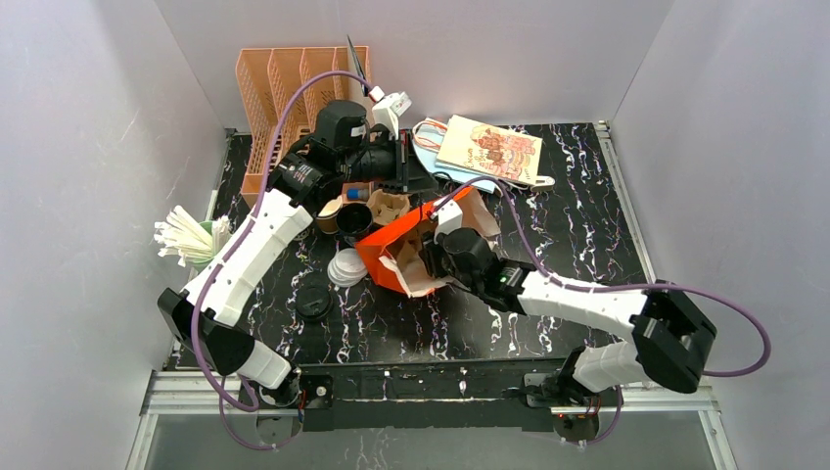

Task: Pack the takeout coffee
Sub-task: Adjust the cup tray in the takeout bag.

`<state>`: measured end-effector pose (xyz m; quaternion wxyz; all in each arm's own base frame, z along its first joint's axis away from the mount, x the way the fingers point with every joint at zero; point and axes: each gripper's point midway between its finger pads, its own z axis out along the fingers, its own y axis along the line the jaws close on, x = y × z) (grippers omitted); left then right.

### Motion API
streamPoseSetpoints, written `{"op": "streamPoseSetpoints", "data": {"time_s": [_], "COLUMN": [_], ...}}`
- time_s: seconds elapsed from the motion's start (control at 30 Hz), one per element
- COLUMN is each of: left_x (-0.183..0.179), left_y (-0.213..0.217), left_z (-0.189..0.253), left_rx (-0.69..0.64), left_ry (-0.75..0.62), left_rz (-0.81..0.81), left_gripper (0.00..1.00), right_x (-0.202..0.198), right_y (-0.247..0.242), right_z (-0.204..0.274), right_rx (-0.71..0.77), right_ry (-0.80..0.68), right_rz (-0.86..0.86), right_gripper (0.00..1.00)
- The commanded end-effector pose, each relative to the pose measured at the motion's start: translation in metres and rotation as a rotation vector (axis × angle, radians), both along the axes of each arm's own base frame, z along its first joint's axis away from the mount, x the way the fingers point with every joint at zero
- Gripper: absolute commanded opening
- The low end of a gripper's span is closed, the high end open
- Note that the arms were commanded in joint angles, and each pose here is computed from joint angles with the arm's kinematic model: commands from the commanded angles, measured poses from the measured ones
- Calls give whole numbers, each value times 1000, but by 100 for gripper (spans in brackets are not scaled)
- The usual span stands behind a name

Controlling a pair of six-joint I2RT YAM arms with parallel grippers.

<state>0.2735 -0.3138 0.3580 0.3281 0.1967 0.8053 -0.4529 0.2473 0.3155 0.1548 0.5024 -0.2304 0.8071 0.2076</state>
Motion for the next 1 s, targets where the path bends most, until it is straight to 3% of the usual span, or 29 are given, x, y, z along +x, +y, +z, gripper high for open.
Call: {"op": "streamPoseSetpoints", "data": {"time_s": [0.0,0.33,0.63,0.8,0.97], "left_x": [-10,-4,1,3,7], "left_y": [-1,-10,-22,-14,-5], "left_z": [55,58,55,53,54], "left_rx": [-150,-194,-302,-313,-318], "left_ry": [-27,2,64,70,70], "left_rz": [23,19,26,65,94], "left_gripper": [0,0,0,0,0], "right_x": [25,32,35,37,30], "right_y": [17,-1,20,29,2], "right_z": [28,42,30,-11,-54], "right_rx": [152,349,367,245,103], "right_ry": [-55,55,79,145,181], "right_rz": [-32,-90,-17,6,-42], "right_gripper": [41,42,48,50,49]}}
